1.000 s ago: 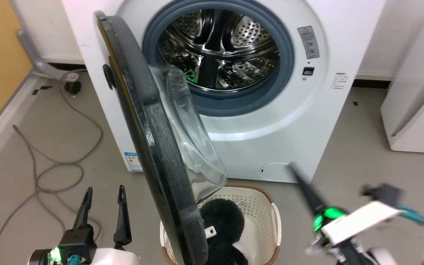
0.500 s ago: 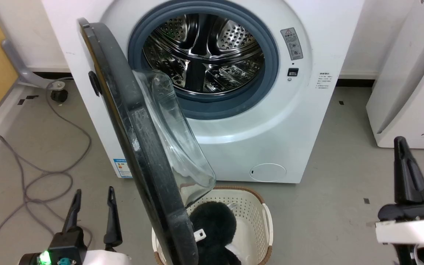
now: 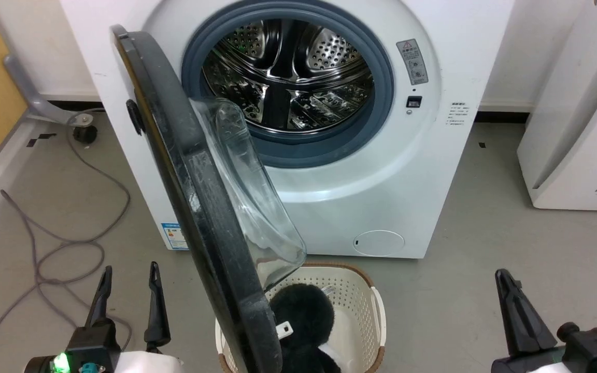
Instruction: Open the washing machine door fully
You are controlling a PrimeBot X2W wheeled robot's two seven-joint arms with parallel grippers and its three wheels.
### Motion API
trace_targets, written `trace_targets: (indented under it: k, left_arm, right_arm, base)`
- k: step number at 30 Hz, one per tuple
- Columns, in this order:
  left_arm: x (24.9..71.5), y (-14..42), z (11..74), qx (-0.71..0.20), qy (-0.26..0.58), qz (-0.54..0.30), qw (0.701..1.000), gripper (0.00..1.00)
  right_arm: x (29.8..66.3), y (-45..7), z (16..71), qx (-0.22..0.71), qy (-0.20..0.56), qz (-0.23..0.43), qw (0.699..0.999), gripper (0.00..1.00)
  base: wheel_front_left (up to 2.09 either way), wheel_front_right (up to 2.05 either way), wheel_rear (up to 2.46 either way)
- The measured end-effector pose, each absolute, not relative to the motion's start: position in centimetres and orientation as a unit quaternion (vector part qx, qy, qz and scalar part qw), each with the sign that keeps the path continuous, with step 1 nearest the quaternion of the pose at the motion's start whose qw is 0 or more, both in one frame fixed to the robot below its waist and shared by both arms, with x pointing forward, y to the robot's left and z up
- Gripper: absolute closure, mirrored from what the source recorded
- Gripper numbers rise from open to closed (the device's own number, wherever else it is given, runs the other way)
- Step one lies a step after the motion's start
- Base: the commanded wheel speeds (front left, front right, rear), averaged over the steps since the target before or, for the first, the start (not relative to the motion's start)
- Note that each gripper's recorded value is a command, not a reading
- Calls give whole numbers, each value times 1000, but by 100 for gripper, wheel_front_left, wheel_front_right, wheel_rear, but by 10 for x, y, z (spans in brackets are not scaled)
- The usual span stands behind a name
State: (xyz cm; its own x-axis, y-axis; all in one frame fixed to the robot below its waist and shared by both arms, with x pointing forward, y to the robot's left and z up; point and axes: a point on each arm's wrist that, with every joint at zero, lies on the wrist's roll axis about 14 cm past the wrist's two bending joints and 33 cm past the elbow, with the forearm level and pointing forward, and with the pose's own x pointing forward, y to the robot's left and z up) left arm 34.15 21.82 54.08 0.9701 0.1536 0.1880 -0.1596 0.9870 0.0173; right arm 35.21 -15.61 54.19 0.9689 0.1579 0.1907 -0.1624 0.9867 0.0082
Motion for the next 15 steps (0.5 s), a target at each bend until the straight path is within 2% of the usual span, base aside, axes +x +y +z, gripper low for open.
trace_targets:
  k: [1, 2, 3, 4, 5, 9, 15]
  left_arm:
    - [341, 220, 542, 16, -95, 82, 992, 0]
    - [340, 222, 544, 17, -99, 87, 991, 0]
    - [340, 224, 547, 18, -103, 90, 990, 0]
    - [339, 226, 550, 18, -107, 93, 990, 91]
    - [339, 228, 553, 19, -113, 95, 989, 100]
    - [339, 232, 601, 21, -185, 101, 977, 100]
    - [323, 204, 707, 24, -351, 51, 935, 100]
  right_arm:
    - [352, -156, 539, 14, -91, 80, 993, 100]
    - [353, -155, 538, 17, -90, 79, 993, 54]
    - [353, -155, 537, 21, -87, 78, 993, 0]
    - [353, -154, 535, 25, -85, 78, 993, 0]
    - [353, -153, 534, 25, -84, 79, 993, 0]
    - [355, -155, 534, 26, -83, 76, 993, 0]
    - [360, -152, 534, 27, -82, 79, 993, 0]
  base:
    - [0, 0, 0]
    - [0, 0, 0]
    - [0, 0, 0]
    - [0, 0, 0]
    - [0, 0, 0]
    - [0, 0, 0]
    - [0, 0, 0]
